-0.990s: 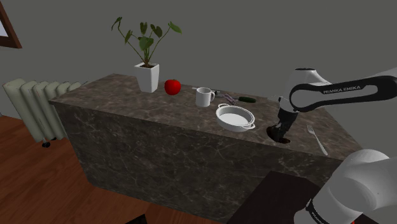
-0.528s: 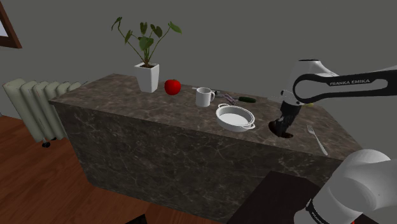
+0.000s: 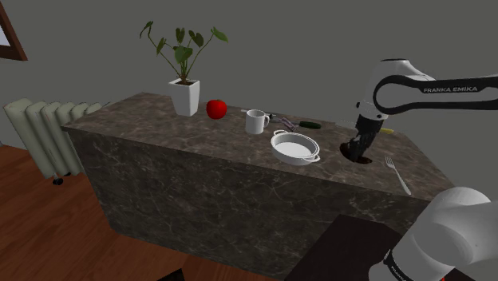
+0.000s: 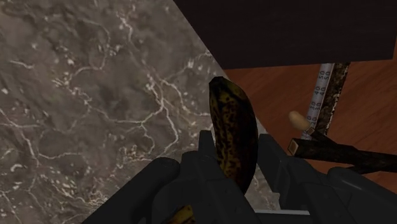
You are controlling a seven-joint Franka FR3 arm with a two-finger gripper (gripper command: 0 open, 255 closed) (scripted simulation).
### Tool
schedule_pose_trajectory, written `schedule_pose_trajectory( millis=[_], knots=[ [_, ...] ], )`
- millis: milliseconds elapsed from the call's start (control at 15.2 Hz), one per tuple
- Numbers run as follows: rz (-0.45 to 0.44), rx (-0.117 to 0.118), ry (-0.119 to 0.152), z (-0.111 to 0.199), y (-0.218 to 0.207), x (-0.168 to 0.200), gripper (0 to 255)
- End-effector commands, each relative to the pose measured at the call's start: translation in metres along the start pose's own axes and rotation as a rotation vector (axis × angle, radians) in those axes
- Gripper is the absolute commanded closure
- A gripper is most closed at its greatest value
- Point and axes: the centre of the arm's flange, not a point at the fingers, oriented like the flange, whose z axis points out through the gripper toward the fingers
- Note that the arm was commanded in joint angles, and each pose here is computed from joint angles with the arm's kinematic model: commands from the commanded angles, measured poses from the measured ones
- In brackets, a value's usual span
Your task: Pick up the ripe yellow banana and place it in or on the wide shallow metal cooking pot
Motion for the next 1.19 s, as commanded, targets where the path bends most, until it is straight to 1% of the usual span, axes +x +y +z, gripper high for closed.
schedule_pose_trajectory(
  millis=[0, 330, 1122],
  knots=[
    [0.000, 0.000, -0.001, -0.009, -0.001, -0.001, 255],
    [0.000, 0.000, -0.001, -0.032, -0.001, -0.002, 255],
    [0.000, 0.000, -0.001, -0.037, -0.055, 0.147, 255]
  ],
)
